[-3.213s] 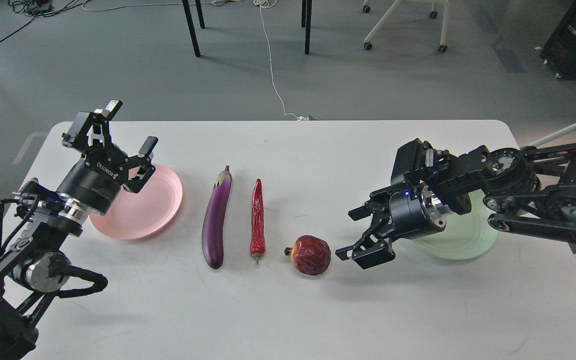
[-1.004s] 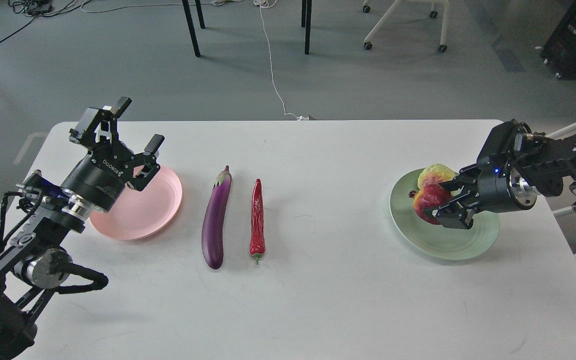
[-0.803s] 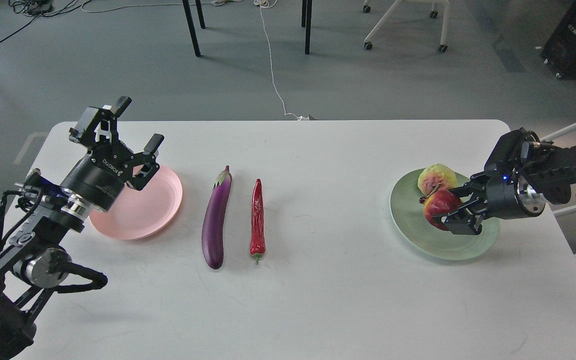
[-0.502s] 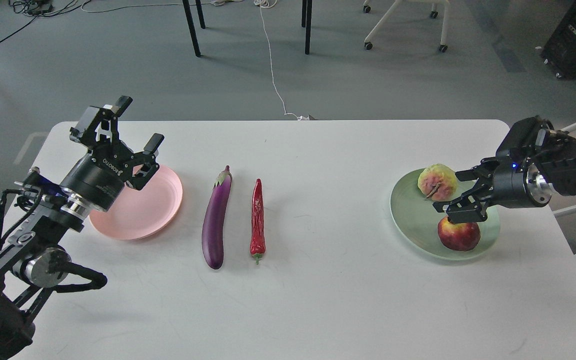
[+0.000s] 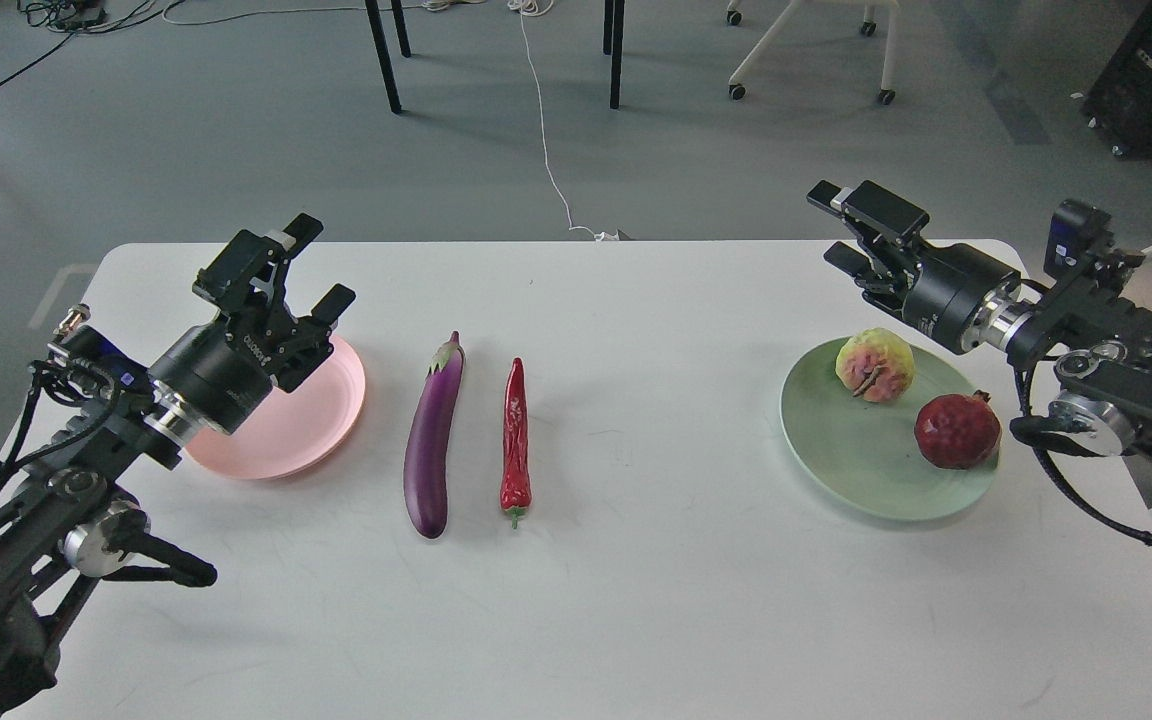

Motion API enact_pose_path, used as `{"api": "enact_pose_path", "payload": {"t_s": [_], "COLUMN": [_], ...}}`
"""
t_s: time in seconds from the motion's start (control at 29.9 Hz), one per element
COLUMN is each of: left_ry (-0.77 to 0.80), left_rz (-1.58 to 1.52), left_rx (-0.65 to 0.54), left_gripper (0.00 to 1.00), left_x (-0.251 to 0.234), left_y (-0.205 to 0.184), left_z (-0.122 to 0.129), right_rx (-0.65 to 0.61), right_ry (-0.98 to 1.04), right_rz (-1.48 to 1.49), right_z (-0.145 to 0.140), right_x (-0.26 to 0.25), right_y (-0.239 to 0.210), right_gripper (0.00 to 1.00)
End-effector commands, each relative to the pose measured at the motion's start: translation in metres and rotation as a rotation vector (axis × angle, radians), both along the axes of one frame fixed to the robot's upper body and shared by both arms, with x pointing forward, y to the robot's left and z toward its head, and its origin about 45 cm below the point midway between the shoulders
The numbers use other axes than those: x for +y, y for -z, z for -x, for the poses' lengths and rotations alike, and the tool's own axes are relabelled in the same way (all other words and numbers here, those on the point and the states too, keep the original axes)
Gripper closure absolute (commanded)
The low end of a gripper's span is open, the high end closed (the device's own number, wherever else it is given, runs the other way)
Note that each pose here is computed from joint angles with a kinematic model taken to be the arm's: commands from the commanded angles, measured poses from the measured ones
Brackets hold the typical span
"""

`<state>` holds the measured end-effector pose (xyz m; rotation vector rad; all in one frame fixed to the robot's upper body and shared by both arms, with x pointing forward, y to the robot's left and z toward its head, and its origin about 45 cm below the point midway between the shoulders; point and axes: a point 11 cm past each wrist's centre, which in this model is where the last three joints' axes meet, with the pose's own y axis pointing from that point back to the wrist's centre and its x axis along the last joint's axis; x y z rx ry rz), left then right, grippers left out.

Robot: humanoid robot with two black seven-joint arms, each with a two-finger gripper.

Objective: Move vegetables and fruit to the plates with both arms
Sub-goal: 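Raise the right gripper away and reach the left gripper to the eggplant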

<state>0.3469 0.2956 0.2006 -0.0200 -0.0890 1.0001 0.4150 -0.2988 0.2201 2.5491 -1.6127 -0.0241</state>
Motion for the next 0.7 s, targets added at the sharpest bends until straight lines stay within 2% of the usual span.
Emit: {"api": "enact_pose_path", "payload": {"t_s": [0.0, 0.1, 0.23, 0.33, 0.54, 0.67], "left_ry": [0.075, 0.177, 0.376, 0.499, 0.554, 0.553], "left_rz": [-0.157, -0.333, -0.783, -1.011, -1.295, -1.37], "left_rx": [-0.067, -0.135, -0.31, -0.387, -0.284, -0.127], "left_gripper": [0.01, 0.01, 0.01, 0.01, 0.01, 0.01], "left_x": [-0.014, -0.035, -0.059, -0.074, -0.082, -0.067], "left_y": [-0.005, -0.009, -0.012, -0.011, 0.01, 0.029], "left_z": [-0.001, 0.0, -0.007, -0.015, -0.03, -0.032], "right_rx": [0.082, 0.115, 0.128, 0.126, 0.125, 0.129], "right_ry": [0.164, 0.169, 0.149, 0.147, 0.141, 0.139], "right_rz": [-0.289, -0.399, -0.417, -0.418, -0.42, -0.422], "right_z": [0.001, 0.007, 0.011, 0.01, 0.01, 0.011], "right_x": [-0.017, -0.023, -0.022, -0.022, -0.02, -0.02], "right_y": [0.007, 0.014, 0.017, 0.017, 0.016, 0.017], "right_gripper": [0.03, 0.03, 0.03, 0.03, 0.02, 0.03]}}
